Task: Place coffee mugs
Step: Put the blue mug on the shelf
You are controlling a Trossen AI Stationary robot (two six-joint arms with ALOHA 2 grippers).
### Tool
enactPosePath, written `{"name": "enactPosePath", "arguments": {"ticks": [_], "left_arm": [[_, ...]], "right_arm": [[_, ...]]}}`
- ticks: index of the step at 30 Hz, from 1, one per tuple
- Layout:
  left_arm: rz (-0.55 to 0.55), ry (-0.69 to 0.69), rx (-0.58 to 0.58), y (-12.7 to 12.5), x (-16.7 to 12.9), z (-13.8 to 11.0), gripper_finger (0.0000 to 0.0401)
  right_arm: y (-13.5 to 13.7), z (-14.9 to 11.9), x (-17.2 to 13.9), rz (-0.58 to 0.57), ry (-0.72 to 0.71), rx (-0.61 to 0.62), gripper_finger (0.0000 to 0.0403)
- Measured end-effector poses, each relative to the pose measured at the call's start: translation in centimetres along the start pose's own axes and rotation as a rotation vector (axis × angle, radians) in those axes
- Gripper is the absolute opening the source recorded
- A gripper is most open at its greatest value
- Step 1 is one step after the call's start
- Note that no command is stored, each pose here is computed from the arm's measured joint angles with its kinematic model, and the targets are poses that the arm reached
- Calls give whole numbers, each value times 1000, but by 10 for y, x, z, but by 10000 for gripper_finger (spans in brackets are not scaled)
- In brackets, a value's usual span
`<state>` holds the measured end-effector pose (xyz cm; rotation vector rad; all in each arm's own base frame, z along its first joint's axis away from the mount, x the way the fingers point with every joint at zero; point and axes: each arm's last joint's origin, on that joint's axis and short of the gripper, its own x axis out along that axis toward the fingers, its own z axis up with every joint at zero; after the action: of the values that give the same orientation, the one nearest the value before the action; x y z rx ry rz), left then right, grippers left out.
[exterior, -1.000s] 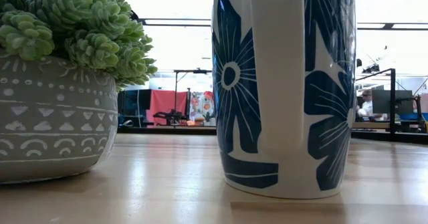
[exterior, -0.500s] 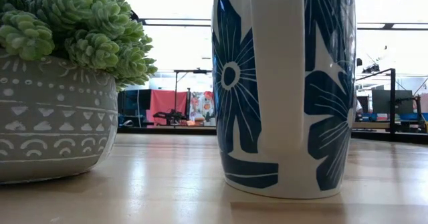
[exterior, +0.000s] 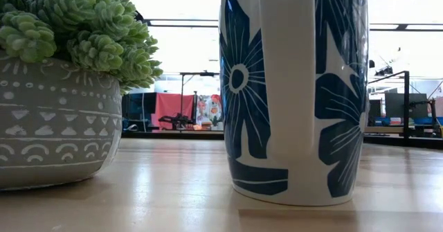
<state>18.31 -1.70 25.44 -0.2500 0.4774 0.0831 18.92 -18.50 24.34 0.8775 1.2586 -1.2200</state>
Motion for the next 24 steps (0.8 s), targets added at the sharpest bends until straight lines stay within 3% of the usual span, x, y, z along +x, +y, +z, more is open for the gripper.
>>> {"name": "enactPosePath", "arguments": {"ticks": [14, 24], "left_arm": [[0, 0, 0, 0, 0, 0, 152], [0, 0, 0, 0, 0, 0, 152]], "right_arm": [[1, 1, -4, 23, 5, -1, 85], [-6, 12, -54, -16, -57, -3, 86]]}}
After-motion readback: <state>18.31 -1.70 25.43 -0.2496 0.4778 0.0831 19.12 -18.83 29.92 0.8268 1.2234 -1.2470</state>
